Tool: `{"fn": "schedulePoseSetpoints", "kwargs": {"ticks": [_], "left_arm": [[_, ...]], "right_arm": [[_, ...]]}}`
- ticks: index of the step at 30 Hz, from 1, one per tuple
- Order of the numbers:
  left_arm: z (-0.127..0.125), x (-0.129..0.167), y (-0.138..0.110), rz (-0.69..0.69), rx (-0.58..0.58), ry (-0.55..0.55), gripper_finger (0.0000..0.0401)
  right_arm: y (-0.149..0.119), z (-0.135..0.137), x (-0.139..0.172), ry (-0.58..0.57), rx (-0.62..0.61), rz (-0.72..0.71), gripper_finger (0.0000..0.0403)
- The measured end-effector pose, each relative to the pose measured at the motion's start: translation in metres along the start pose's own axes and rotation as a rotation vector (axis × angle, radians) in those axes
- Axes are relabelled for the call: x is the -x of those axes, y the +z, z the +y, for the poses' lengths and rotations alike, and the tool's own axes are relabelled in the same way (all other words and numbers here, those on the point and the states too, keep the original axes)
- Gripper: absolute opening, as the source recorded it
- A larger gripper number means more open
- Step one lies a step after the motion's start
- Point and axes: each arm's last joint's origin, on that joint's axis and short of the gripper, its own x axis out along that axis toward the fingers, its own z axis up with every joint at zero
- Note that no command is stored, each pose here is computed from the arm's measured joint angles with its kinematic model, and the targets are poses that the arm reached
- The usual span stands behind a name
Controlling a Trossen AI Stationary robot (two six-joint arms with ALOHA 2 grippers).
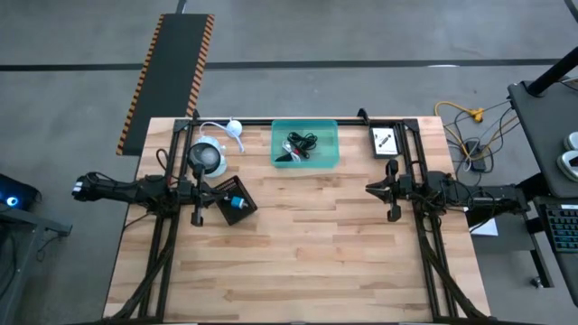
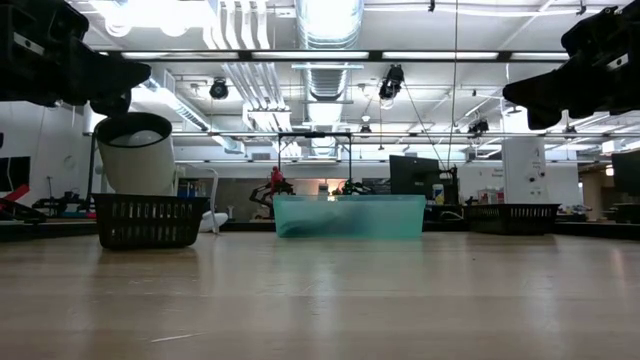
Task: Pick and place items into bin
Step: Return to Home Position
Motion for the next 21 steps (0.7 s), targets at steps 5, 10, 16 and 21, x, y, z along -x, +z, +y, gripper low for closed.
{"fn": "schedulePoseSetpoints", "kwargs": {"ticks": [5,10,16,21], "left_arm": [[0.0000,0.0000,0.0000,0.000,0.000,0.000,0.0000],[0.0000,0.0000,0.0000,0.000,0.000,0.000,0.0000],[-0.0002,-0.0002,-0.0018,0.006,-0.002,0.000,0.0000],[-0.0003,-0.0004,-0.0040,0.014,-0.003,-0.001,0.0000]], "right_arm": [[0.0000,0.0000,0.0000,0.000,0.000,0.000,0.0031],[0.0000,0.0000,0.0000,0.000,0.000,0.000,0.0031],[0.0001,0.0000,0.0000,0.000,-0.003,0.000,0.0031],[0.0001,0.0000,0.0000,0.000,-0.003,0.000,0.0031]]}}
